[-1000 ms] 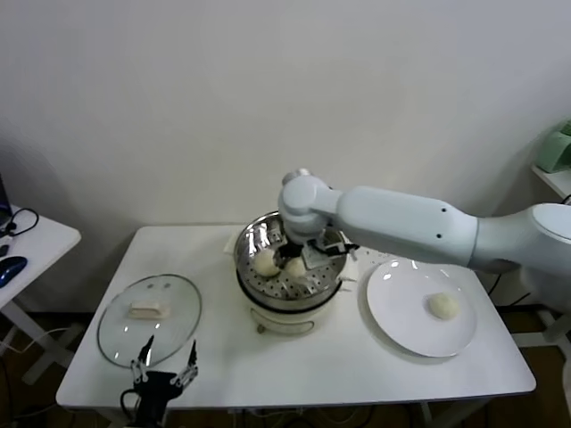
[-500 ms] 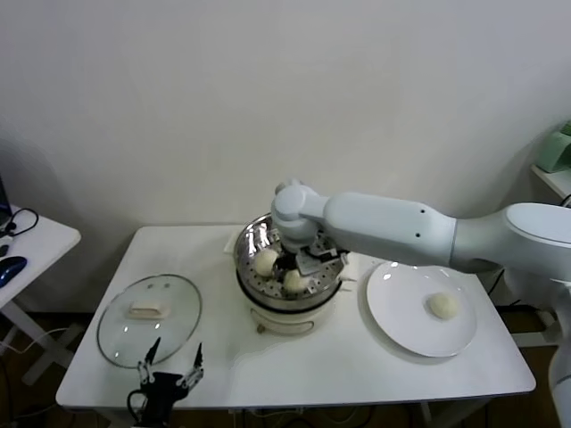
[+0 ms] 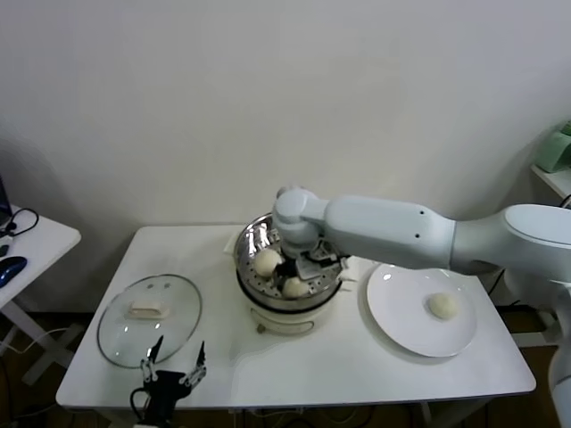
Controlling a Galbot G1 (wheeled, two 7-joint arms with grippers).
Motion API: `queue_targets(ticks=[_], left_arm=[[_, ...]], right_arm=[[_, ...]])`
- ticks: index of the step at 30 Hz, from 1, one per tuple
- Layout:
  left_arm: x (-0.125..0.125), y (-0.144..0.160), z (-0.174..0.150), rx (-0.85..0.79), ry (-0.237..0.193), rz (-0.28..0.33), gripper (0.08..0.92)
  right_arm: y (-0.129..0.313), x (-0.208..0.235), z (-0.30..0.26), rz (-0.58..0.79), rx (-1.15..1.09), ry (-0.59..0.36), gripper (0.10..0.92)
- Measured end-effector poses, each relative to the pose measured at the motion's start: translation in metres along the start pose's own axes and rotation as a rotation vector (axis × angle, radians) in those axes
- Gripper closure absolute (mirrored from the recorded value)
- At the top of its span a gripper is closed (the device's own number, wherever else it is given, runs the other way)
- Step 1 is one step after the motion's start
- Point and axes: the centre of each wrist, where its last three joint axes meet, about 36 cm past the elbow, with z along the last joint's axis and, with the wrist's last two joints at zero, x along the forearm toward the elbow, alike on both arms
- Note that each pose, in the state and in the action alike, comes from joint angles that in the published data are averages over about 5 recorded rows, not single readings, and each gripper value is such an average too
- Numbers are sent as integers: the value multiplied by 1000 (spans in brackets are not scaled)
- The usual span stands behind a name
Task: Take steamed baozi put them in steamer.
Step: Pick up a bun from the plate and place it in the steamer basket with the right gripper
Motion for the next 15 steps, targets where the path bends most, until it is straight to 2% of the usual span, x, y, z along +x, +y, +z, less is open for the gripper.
queue_targets(ticks=[7,15], left_arm=[[-1,0,1,0,2,-1,177],[-2,-2,1,3,0,2,177]], right_arm=[[4,-2,1,3,-14,-7,319],[6,-1,2,11,-25,-10,207]])
